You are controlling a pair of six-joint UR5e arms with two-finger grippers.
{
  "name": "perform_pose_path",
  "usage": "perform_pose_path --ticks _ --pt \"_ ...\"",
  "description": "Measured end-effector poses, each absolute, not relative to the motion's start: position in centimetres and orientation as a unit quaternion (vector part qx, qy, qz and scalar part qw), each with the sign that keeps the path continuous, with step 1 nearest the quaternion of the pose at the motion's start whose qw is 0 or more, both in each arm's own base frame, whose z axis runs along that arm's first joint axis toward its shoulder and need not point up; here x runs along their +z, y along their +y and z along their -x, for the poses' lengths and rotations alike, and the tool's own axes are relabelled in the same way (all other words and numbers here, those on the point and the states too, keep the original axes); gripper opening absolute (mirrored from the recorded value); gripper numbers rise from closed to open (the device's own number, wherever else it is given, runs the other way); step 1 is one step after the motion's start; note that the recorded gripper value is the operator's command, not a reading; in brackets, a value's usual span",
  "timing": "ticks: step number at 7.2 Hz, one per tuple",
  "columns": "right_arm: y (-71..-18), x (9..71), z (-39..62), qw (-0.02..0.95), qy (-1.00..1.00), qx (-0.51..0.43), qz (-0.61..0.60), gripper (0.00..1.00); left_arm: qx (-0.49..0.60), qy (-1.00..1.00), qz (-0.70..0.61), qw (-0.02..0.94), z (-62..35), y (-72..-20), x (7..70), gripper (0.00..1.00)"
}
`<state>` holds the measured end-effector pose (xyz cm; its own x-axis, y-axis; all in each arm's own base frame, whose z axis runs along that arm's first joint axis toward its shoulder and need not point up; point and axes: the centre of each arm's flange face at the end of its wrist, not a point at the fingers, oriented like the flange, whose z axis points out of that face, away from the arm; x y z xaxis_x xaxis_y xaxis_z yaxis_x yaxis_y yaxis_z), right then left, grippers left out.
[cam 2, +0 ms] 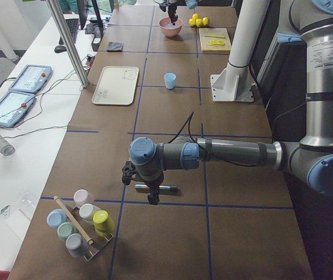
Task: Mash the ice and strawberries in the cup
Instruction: 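Move the right gripper back into the pink bowl and grasp an ice cube, then carry the ice cube with the right gripper over the blue cup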
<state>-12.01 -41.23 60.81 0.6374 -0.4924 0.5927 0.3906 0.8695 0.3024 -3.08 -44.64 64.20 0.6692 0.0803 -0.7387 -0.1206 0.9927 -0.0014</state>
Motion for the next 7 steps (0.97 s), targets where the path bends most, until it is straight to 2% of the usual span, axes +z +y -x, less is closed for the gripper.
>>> perform_pose_path --ticks 3,7 --pt "-44.2 57.7 11.0 0.914 -0.367 -0.158 -0.074 0.00 0.056 0.403 0.025 0.913 3.1 -44.7 64.2 1.00" --pt "-48.6 46.0 16.4 0.901 -0.426 -0.029 -0.073 0.03 0.055 0.403 0.024 0.913 3.1 -44.7 64.1 1.00"
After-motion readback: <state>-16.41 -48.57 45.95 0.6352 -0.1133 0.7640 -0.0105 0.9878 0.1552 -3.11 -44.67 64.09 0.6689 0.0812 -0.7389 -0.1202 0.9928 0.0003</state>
